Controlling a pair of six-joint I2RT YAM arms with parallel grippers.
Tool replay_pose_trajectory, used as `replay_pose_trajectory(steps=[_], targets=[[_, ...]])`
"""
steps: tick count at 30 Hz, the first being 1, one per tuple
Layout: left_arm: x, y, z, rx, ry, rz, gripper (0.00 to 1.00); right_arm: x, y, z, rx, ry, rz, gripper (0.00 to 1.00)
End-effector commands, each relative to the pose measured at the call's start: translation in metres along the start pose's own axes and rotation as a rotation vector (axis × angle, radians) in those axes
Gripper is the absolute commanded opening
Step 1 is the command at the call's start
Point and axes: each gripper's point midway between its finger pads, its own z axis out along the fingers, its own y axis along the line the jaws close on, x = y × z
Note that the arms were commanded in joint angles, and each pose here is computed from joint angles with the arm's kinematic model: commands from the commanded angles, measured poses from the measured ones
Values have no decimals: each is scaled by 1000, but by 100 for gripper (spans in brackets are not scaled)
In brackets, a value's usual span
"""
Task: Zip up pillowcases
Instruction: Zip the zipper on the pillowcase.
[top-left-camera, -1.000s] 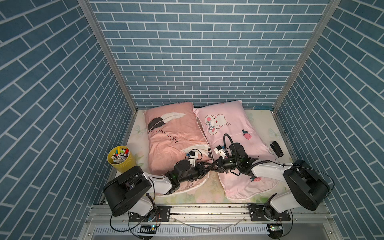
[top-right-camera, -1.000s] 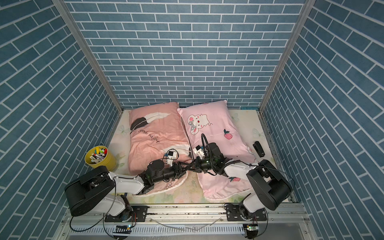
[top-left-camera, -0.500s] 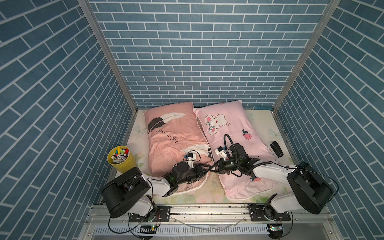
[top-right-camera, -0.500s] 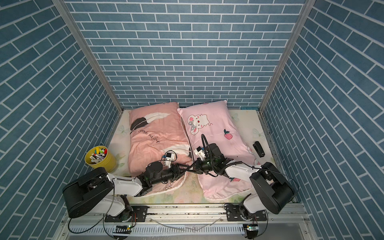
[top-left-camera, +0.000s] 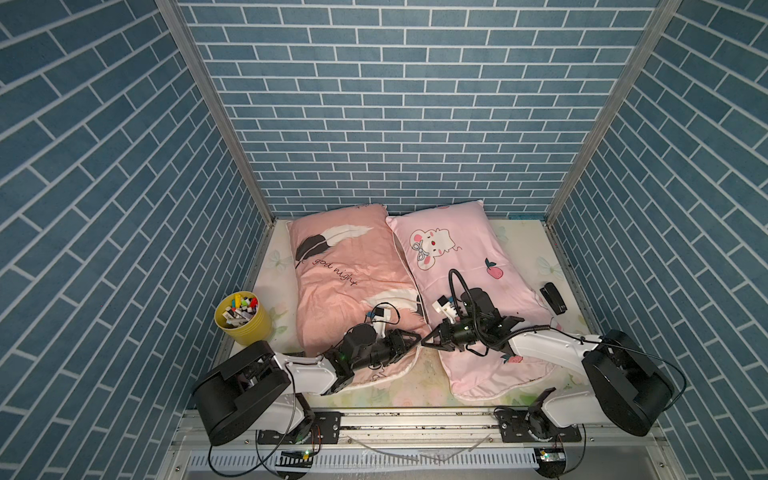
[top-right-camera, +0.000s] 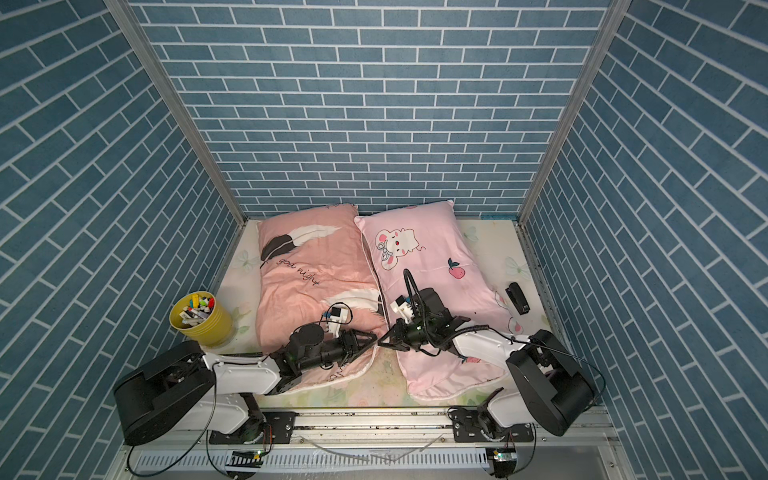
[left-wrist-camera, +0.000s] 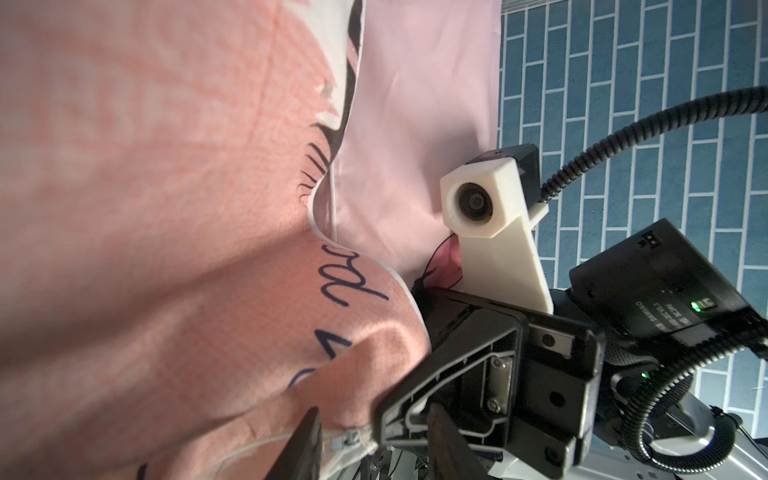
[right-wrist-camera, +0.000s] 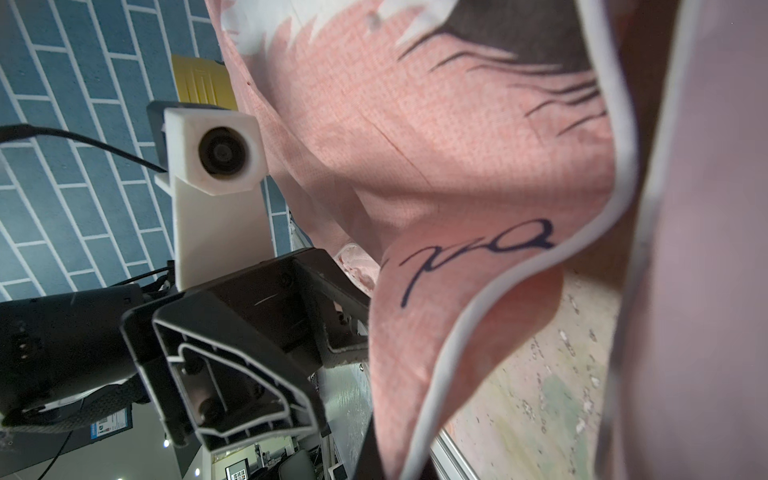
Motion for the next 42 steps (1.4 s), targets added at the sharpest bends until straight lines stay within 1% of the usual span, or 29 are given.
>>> replay_pose_trajectory(steps=[1, 4, 7, 10, 17, 25, 32, 42], targets=[[7, 7, -2, -37, 31, 23, 41, -4, -4, -4, 32, -20, -7, 0], [10, 11, -2, -67, 47, 29, 42, -6, -3, -3, 28, -24, -10, 0], [11, 17, -2, -89, 52, 27, 46, -8, 3, -4, 8, -30, -17, 0], [10, 14, 0, -65, 47, 16, 48, -9, 6, -5, -1, -35, -20, 0], [6, 5, 5, 3, 29, -15, 47, -9, 4, -2, -4, -25, -15, 0], [6, 13, 5, -4, 21, -29, 36, -6, -4, -1, 17, -18, -3, 0], [6, 10, 6, -8, 25, -25, 24, -5, -5, -2, 36, -14, -11, 0], [6, 12, 6, -15, 26, -27, 15, -4, -8, -2, 43, -17, -9, 0]])
